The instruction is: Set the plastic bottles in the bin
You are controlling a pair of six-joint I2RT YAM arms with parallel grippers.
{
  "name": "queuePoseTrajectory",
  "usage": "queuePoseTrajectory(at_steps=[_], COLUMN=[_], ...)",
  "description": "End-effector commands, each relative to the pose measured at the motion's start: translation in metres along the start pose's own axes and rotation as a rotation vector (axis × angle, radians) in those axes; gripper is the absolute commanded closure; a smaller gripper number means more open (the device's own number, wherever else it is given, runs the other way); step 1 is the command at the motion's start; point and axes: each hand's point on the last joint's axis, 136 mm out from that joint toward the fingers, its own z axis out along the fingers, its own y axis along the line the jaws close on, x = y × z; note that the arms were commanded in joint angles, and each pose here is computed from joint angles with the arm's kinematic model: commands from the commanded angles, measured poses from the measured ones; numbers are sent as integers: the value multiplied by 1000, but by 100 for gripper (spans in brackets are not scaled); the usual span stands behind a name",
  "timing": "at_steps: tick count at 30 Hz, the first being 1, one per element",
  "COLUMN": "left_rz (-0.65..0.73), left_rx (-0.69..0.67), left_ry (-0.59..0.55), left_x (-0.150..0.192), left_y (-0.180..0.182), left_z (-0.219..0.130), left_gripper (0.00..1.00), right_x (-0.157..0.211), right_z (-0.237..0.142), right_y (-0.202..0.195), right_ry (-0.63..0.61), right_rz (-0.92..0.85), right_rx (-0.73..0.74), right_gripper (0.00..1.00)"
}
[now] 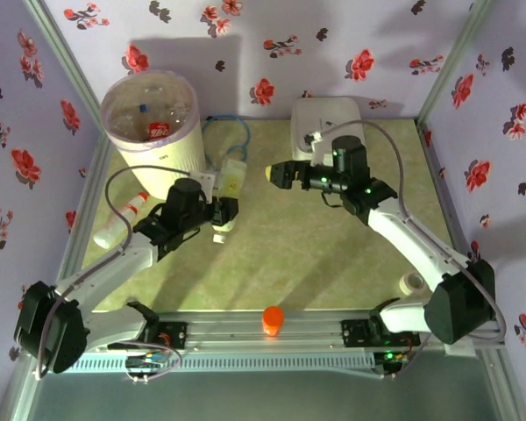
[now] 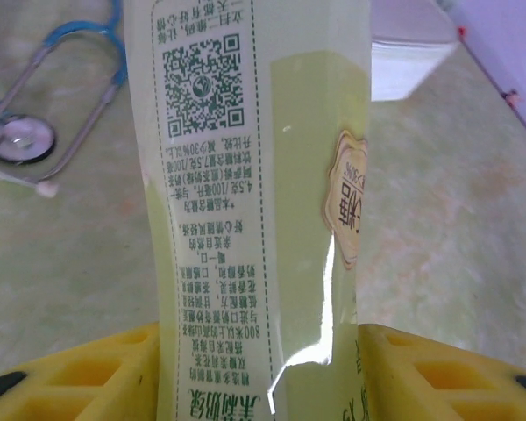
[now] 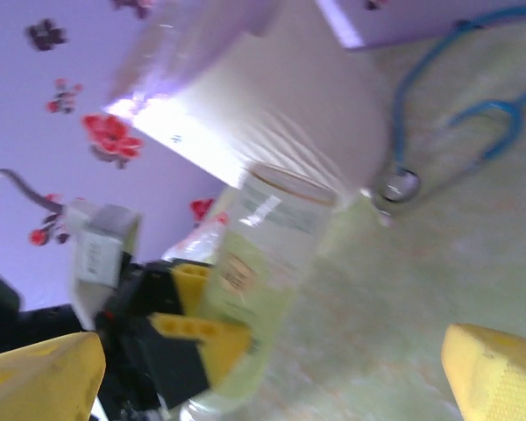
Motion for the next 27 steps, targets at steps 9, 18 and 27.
queuePoseTrajectory(at_steps=[9, 18, 27], left_rz=[65, -245, -308], left_rx=[140, 208, 470], left_ry=[-289, -428, -448], left_x=[-46, -87, -101], left_y=[-27, -32, -73], left_z=[-3, -7, -18], left_gripper=[49, 52, 51], right_x=[-5, 50, 59], right_z=[40, 19, 24], right_y=[15, 8, 38], right_ry=[14, 27, 58], right_rz=[-25, -130, -156], right_rx=[-60, -141, -387], right_gripper=[1, 2, 13])
